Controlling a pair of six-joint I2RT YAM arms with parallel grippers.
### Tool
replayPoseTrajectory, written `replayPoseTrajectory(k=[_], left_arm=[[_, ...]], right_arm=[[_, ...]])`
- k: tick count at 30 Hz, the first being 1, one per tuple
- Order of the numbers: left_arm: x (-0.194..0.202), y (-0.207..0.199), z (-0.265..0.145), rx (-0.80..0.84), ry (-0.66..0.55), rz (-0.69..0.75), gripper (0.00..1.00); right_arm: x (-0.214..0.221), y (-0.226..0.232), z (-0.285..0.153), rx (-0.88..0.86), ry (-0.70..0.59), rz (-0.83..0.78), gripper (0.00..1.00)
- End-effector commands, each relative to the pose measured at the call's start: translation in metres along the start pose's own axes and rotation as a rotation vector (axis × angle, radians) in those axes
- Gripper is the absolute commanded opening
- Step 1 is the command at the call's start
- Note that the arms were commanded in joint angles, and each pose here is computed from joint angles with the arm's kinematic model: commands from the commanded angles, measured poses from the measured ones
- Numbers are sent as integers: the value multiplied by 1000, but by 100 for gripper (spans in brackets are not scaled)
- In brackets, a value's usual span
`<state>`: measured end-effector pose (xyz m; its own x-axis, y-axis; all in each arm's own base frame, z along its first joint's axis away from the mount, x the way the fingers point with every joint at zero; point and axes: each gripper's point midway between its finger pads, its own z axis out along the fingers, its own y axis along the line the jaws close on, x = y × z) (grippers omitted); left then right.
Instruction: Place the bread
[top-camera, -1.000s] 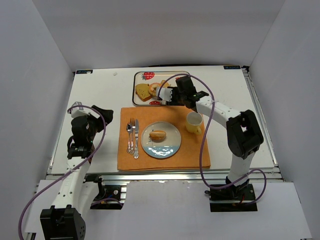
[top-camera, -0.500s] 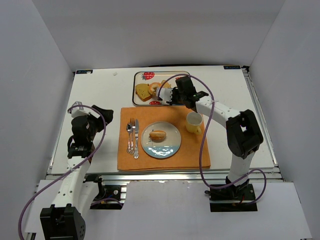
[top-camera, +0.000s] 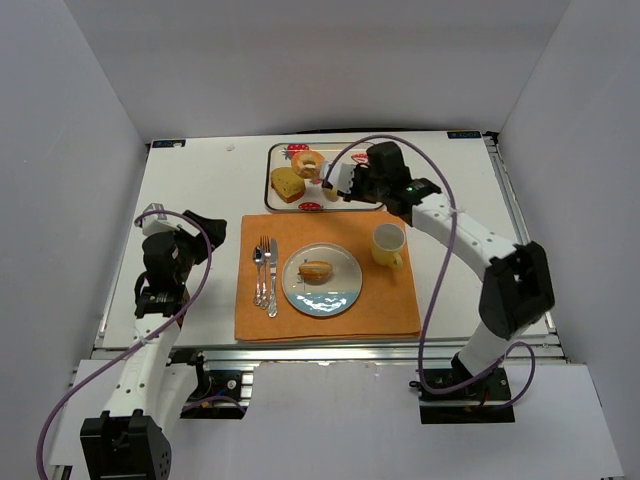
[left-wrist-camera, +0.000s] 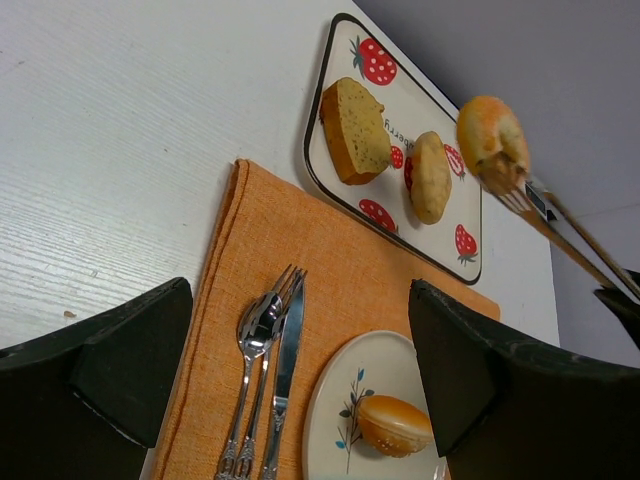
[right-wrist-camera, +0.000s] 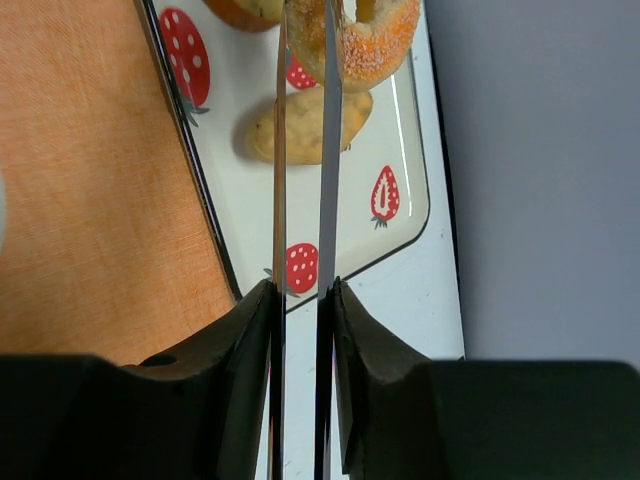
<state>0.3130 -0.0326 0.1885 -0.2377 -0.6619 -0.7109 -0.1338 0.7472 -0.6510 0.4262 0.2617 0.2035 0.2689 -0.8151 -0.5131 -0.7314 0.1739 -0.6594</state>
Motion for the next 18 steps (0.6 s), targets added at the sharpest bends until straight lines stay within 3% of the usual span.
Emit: replayPoseTrajectory(k=[1, 10, 18], left_arm=[[3, -1, -4, 12, -1, 2, 98], [6, 0, -5, 15, 4, -5, 98], [8, 1, -6, 16, 9, -7, 98]], right_arm=[[-33, -3, -44, 0, -122, 74, 14], [-51, 81, -120, -281, -258, 216, 14], [-34, 139, -167, -366, -339, 9, 15]])
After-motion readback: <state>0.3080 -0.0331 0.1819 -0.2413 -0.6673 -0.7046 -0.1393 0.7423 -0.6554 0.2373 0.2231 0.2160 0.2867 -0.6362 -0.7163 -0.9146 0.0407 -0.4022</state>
